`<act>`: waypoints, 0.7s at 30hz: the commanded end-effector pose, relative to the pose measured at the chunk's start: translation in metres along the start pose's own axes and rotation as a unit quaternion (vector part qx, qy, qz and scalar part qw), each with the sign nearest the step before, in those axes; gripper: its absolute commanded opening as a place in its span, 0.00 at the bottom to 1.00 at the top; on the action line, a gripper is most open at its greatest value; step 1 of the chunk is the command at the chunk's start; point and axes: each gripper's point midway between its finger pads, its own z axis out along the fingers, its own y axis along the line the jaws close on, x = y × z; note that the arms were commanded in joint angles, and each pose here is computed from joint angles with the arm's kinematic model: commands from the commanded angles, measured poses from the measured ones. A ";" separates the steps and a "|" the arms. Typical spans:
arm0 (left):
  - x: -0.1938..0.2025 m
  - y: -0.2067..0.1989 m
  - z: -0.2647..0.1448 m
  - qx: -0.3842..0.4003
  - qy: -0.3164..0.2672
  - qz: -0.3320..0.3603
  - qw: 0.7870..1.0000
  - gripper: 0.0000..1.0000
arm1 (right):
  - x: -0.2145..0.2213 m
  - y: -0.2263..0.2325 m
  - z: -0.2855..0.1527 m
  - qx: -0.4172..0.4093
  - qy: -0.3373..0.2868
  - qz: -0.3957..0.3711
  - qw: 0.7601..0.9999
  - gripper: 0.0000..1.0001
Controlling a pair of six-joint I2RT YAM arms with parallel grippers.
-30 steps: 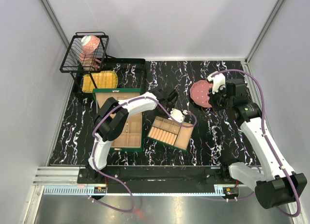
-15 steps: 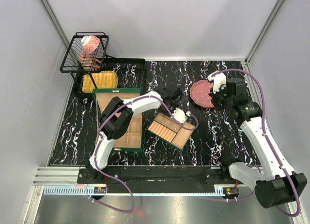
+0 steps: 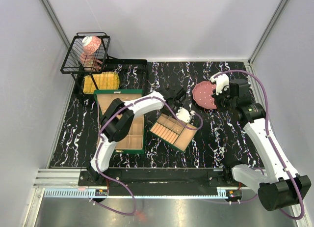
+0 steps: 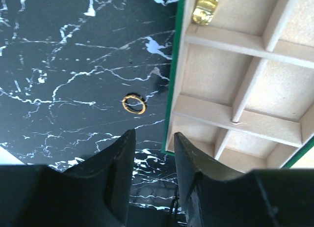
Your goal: Organize the mixed jewelry
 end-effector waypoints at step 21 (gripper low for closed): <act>-0.016 0.006 -0.240 -0.136 -0.258 -0.339 0.894 0.58 | -0.043 -0.007 0.002 -0.026 -0.030 -0.084 0.996 0.00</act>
